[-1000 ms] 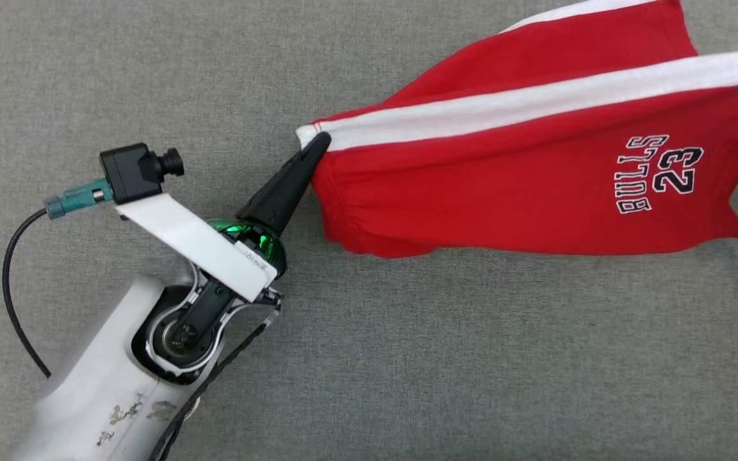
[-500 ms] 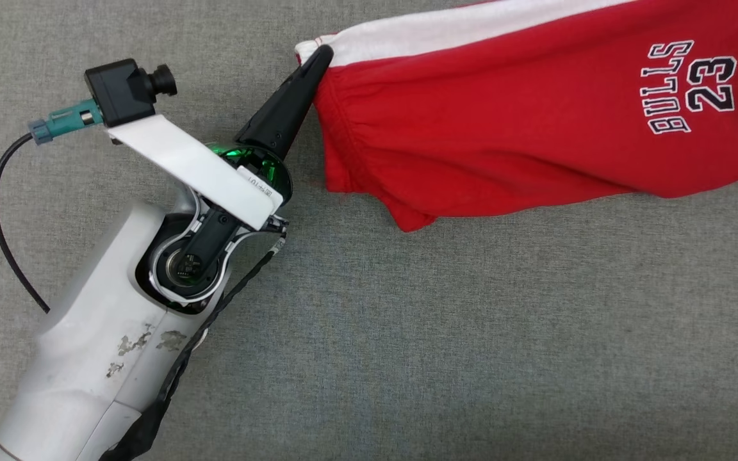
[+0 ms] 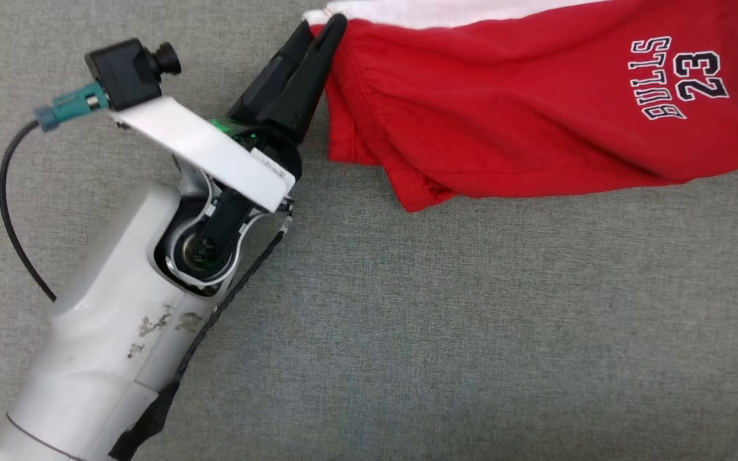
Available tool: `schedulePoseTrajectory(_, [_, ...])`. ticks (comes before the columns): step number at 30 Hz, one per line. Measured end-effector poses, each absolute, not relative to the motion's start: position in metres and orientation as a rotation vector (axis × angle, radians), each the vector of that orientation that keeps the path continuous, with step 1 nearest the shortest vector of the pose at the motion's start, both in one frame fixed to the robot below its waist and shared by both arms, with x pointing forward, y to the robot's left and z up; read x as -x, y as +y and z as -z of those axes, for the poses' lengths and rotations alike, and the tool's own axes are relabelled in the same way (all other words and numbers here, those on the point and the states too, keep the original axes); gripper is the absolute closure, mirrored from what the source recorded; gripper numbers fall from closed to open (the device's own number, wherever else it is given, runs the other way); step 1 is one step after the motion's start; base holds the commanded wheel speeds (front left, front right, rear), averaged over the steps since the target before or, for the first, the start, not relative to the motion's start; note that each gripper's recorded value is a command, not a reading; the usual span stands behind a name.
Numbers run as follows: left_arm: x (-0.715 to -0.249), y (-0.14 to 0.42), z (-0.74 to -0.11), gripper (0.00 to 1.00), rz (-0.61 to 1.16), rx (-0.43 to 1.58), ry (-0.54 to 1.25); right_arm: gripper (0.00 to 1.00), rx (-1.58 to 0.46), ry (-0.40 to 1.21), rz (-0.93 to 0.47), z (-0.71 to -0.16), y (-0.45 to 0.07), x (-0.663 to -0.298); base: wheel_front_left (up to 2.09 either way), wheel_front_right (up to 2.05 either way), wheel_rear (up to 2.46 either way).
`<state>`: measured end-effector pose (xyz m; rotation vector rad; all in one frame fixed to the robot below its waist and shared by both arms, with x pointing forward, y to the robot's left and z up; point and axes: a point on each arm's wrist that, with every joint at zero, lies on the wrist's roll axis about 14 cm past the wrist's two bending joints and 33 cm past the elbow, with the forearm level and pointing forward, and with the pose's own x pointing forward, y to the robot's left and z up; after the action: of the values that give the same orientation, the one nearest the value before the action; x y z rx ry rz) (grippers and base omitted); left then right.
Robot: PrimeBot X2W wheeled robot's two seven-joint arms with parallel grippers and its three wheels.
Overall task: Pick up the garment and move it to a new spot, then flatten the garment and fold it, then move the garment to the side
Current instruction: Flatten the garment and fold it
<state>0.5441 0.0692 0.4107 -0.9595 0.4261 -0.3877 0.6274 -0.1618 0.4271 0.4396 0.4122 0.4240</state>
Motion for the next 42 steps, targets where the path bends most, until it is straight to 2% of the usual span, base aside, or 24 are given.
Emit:
schedulePoseTrajectory(4, [-0.536, 0.084, -0.409, 0.00, 0.333, 0.863, 0.359, 0.00, -0.405, 0.349, -0.390, -0.433, -0.181, -0.608, 0.00, 0.00, 0.00])
schedulePoseTrajectory(10, [-0.505, 0.115, -0.397, 0.00, 0.237, 0.469, 0.291, 0.00, -0.340, 0.445, -0.348, -0.402, -0.202, -0.547, 0.00, 0.00, 0.00])
schedulePoseTrajectory(13, [-0.496, 0.113, -0.419, 0.00, 0.202, 0.376, 0.206, 0.00, -0.339, 0.460, -0.318, -0.397, -0.209, -0.533, 0.00, 0.00, 0.00])
schedulePoseTrajectory(16, [-0.479, 0.107, -0.441, 0.00, 0.178, 0.321, 0.123, 0.00, -0.336, 0.467, -0.290, -0.394, -0.210, -0.532, 0.00, 0.00, 0.00])
schedulePoseTrajectory(20, [-0.447, 0.102, -0.446, 0.00, 0.150, 0.293, 0.108, 0.00, -0.342, 0.524, -0.263, -0.381, -0.201, -0.542, 0.00, 0.00, 0.00])
schedulePoseTrajectory(27, [-0.419, 0.105, -0.450, 0.00, 0.110, 0.286, 0.106, 0.00, -0.334, 0.631, -0.241, -0.362, -0.183, -0.556, 0.00, 0.00, 0.00])
schedulePoseTrajectory(28, [-0.416, 0.106, -0.451, 0.00, 0.106, 0.284, 0.103, 0.03, -0.331, 0.653, -0.239, -0.358, -0.180, -0.556, 0.00, 0.00, 0.00])
schedulePoseTrajectory(29, [-0.414, 0.108, -0.453, 0.00, 0.101, 0.287, 0.102, 0.15, -0.325, 0.672, -0.239, -0.356, -0.178, -0.557, 0.00, 0.00, 0.00])
schedulePoseTrajectory(30, [-0.412, 0.110, -0.454, 0.00, 0.095, 0.289, 0.099, 0.53, -0.319, 0.689, -0.237, -0.354, -0.177, -0.557, 0.00, 0.00, 0.00])
schedulePoseTrajectory(31, [-0.409, 0.112, -0.454, 0.00, 0.087, 0.286, 0.098, 0.59, -0.316, 0.707, -0.237, -0.352, -0.175, -0.557, 0.00, 0.00, 0.00])
schedulePoseTrajectory(32, [-0.407, 0.114, -0.455, 0.00, 0.081, 0.284, 0.096, 0.71, -0.313, 0.725, -0.239, -0.351, -0.174, -0.555, 0.00, 0.00, 0.00])
schedulePoseTrajectory(33, [-0.407, 0.115, -0.457, 0.00, 0.077, 0.282, 0.090, 1.00, -0.308, 0.740, -0.238, -0.350, -0.173, -0.553, 0.00, 0.00, 0.00])
schedulePoseTrajectory(39, [-0.403, 0.121, -0.461, 0.00, 0.060, 0.275, 0.077, 1.00, -0.287, 0.747, -0.239, -0.354, -0.177, -0.545, 0.00, 0.00, 0.00])
schedulePoseTrajectory(42, [-0.405, 0.119, -0.465, 0.00, 0.072, 0.272, 0.064, 1.00, -0.243, 0.728, -0.211, -0.361, -0.201, -0.538, 0.00, 0.00, 0.00])
